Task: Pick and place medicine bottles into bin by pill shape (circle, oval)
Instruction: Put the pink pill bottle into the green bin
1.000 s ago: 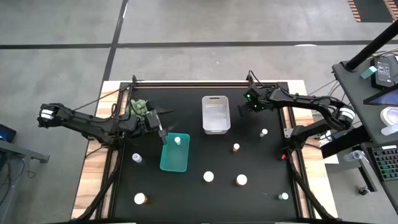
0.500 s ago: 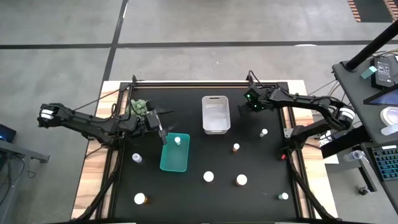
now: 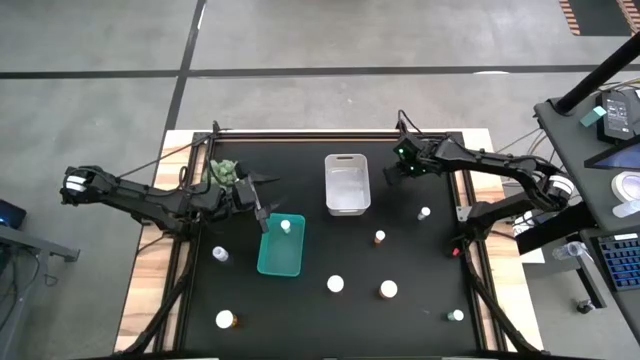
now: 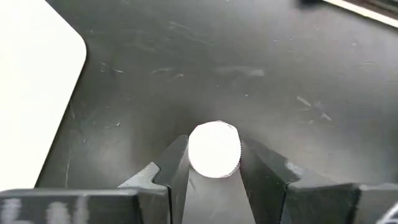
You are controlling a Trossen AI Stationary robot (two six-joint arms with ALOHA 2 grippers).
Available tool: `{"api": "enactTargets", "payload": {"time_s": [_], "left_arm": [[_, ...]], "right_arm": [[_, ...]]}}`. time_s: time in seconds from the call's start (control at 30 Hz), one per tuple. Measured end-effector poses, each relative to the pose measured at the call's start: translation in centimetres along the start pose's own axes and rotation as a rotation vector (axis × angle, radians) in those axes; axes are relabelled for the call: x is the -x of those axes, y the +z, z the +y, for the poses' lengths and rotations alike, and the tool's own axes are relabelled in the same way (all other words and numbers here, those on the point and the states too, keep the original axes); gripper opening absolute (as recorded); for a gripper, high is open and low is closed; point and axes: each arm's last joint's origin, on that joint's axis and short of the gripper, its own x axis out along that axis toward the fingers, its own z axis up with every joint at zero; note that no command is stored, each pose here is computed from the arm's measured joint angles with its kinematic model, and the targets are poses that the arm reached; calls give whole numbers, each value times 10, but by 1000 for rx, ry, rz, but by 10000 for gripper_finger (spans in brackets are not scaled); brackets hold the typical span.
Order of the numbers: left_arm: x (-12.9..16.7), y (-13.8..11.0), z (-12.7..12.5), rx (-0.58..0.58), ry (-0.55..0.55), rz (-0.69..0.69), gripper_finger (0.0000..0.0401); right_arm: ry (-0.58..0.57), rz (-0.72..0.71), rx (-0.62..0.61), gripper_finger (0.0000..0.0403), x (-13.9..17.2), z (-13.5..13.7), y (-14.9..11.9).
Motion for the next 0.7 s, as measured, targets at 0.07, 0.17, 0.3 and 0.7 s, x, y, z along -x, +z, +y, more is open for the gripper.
{"api": "enactTargets", "payload": {"time_s": [0.07,0.17,0.3,0.7], "left_arm": [[0,0,0,5,-13,-3,233],[0,0,-1,26,-42,-10,233],[0,1,-3,60,-83,-18,233],[5,2,-26,316,-240,-2,233]], "right_arm": [[3,-6,6,123,6,-1,1],[11,-15,28,123,16,-2,1],[32,-45,62,119,34,-4,-1],[174,-180,167,121,80,5,-18]]}}
